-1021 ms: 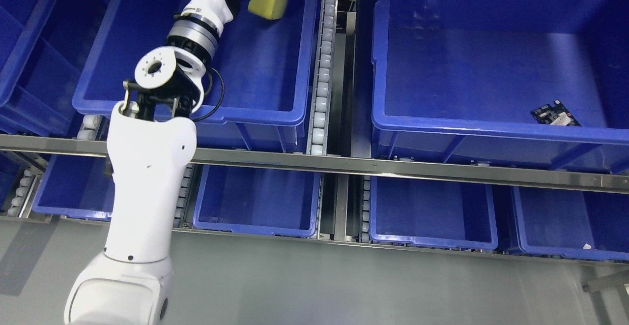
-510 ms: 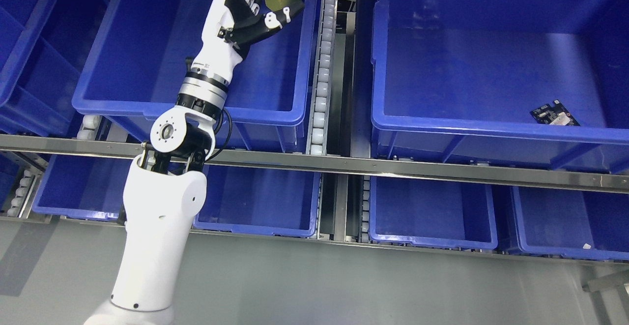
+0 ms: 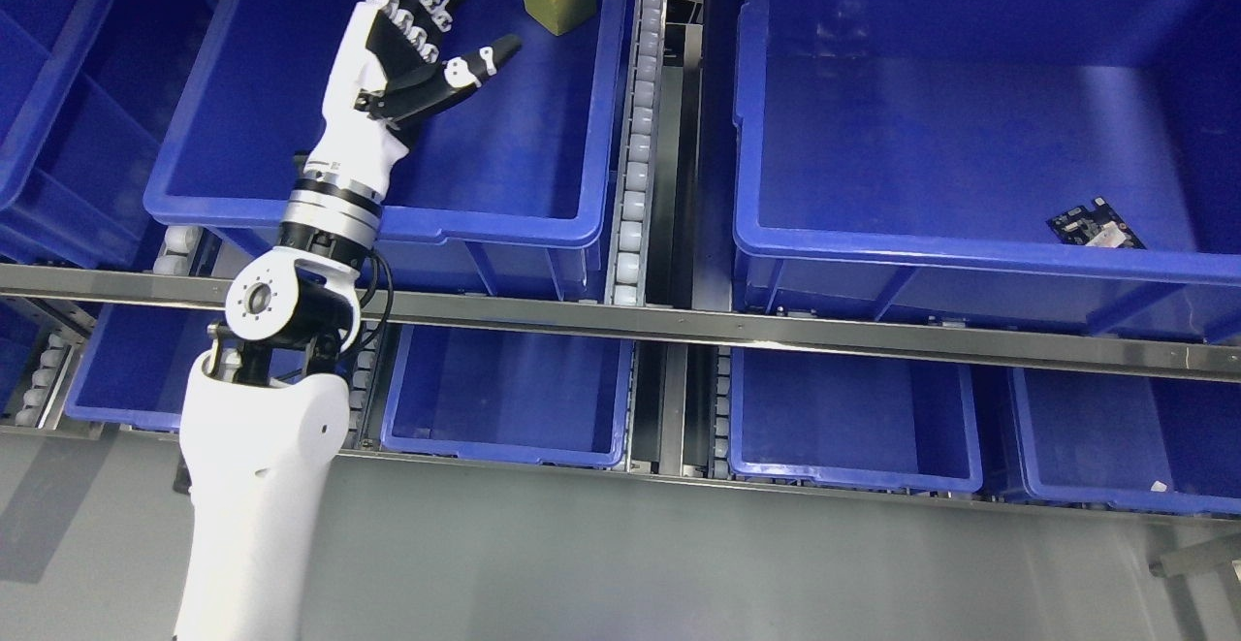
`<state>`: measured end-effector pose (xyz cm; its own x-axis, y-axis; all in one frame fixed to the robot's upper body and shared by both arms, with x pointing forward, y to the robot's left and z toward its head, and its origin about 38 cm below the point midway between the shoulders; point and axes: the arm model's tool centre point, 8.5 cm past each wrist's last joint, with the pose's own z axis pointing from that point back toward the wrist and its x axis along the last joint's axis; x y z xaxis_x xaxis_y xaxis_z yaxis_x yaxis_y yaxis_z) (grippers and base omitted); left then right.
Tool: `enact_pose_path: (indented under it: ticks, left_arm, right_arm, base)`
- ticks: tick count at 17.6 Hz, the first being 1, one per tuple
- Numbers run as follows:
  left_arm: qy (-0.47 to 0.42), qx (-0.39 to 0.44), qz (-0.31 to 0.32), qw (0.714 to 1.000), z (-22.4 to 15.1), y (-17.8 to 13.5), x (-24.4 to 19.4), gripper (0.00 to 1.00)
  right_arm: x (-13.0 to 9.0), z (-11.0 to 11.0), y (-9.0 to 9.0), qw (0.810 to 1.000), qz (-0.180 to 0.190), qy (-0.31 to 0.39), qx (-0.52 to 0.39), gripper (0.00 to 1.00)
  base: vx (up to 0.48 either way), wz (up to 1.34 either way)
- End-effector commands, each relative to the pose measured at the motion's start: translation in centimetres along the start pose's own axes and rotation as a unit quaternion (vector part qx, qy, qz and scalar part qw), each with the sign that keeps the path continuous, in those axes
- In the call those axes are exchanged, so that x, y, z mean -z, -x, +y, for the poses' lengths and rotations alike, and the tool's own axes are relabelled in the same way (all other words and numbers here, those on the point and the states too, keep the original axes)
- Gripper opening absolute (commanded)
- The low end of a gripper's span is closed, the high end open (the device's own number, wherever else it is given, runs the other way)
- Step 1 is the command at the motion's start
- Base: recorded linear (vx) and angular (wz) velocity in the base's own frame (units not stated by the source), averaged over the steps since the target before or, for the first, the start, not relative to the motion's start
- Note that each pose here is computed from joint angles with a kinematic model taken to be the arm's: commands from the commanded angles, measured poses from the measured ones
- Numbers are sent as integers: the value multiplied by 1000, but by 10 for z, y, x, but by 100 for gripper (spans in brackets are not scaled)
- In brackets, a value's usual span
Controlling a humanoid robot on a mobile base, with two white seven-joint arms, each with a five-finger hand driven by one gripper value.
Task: Move yellow foam block to right shelf middle
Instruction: 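Open the left hand to release the cube into the bin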
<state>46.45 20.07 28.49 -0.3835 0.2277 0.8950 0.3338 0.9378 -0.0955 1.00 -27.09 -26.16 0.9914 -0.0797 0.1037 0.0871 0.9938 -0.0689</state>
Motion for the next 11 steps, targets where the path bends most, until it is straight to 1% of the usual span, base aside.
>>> enact_pose_path:
  ticks: [1,11]
  left_arm:
    - [-14,25,-26,999,20,-23,-13,100]
    - [-11,11,-24,1000,10,-16,-13,100]
  right_arm:
    - [1,-11,-8,1000,-10,8,-1,100]
    - [1,-11,-8,1000,-10,8,-1,100]
  base:
    - [0,0]
    - [0,0]
